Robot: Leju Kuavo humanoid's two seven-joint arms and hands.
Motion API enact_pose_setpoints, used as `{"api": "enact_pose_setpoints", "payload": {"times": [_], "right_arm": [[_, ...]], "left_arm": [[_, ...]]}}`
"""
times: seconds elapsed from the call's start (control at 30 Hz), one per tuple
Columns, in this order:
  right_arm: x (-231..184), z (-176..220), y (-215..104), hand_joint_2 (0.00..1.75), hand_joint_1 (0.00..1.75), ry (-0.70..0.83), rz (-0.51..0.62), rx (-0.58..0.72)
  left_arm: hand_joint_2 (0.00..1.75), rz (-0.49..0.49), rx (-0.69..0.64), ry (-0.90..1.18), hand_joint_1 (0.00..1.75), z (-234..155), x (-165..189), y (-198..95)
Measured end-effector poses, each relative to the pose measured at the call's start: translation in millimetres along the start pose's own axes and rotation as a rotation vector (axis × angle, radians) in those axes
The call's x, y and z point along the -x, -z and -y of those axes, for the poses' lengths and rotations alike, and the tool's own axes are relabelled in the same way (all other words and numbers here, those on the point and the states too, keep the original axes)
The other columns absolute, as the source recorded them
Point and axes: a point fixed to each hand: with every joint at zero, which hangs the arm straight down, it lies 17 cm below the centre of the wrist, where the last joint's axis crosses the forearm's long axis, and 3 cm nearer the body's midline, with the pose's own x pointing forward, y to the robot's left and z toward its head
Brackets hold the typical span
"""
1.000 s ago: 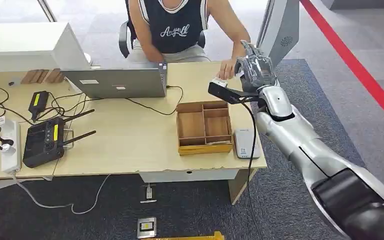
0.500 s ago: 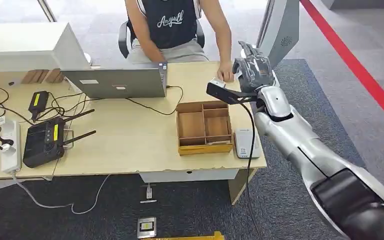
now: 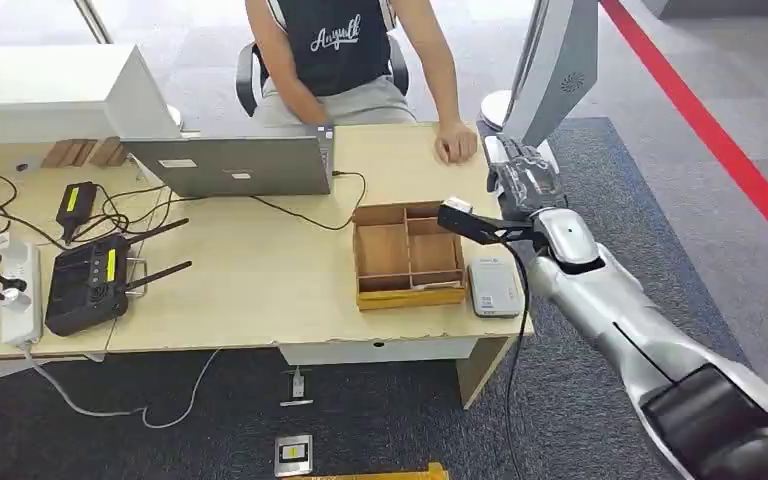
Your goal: Pass the card to the sensor for recognition and then transmit it.
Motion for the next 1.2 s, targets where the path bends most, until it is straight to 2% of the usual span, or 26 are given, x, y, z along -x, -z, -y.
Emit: {"api": "enact_pose_setpoints", "payload": {"times": [0.17, 0.57, 1.2], "right_arm": [[6, -9, -6, 1.75, 1.75, -0.009, 0.000, -0.020], [-13, -17, -6, 1.75, 1.75, 0.010, 0.043, -0.037], [-17, -71, -28, 1.75, 1.75, 0.040, 0.022, -0.158]], "left_arm": [[0.00, -0.003, 0.000, -0.006, 0.00, 0, 0, 0], [0.00, -0.032, -0.007, -0.035, 0.00, -2, 4, 0], [0.00, -0.039, -0.013, -0.040, 0.00, -3, 5, 0]]}}
